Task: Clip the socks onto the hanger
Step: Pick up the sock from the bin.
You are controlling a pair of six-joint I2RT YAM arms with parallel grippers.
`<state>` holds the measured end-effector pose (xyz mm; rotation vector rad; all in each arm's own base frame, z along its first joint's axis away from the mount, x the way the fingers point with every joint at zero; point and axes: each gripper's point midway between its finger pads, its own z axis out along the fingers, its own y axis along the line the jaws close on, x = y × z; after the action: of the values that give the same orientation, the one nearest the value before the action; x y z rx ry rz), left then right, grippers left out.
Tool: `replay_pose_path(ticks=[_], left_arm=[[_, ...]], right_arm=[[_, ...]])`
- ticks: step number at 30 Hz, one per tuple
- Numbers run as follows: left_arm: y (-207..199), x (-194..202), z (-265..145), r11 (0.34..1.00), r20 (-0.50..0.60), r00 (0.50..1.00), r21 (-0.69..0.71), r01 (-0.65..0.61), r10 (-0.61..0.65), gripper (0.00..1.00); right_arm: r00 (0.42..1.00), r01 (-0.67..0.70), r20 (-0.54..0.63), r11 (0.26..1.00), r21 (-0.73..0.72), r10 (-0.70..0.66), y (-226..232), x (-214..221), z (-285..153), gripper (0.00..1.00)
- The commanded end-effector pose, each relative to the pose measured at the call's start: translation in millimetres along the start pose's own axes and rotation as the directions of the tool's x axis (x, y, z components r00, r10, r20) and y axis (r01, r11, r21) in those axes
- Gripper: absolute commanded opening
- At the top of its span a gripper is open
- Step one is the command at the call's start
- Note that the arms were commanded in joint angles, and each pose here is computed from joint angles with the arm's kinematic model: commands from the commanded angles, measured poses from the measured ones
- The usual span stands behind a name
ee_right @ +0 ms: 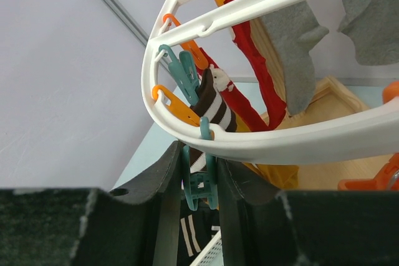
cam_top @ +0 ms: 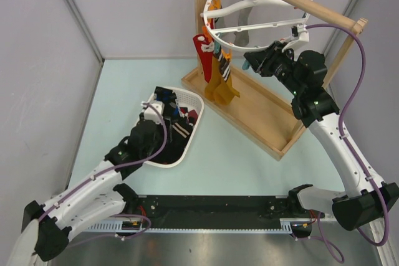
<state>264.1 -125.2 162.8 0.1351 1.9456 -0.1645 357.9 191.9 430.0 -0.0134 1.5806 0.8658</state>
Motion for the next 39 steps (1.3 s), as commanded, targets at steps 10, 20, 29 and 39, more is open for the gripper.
replay_pose_path(ticks=[10,20,29,39], left_arm=[[-58,11,37,0.916,-0.384,0.845,0.302,-0.265,0.371,0.57],[-62,41,72,0.881,-0.538,0.708,0.382,-0.279,0.457,0.49],[-69,76,88,0.873,-0.627,0.624,0.440,-0.210,0.466,0.30],[-58,97,87,0.879,-0.678,0.569,0.425,-0.215,0.466,0.00]], right_arm=[[0.999,0.015,0.043,1.000,-0.001,-0.015,1,-16,-10,0.00],[0.999,0.012,0.039,1.000,0.001,-0.012,-1,-15,-8,0.00],[0.999,0.005,0.049,1.000,-0.005,-0.005,-1,-15,-8,0.00],[0.999,0.002,0.052,1.000,-0.005,-0.001,-1,-16,-8,0.00]])
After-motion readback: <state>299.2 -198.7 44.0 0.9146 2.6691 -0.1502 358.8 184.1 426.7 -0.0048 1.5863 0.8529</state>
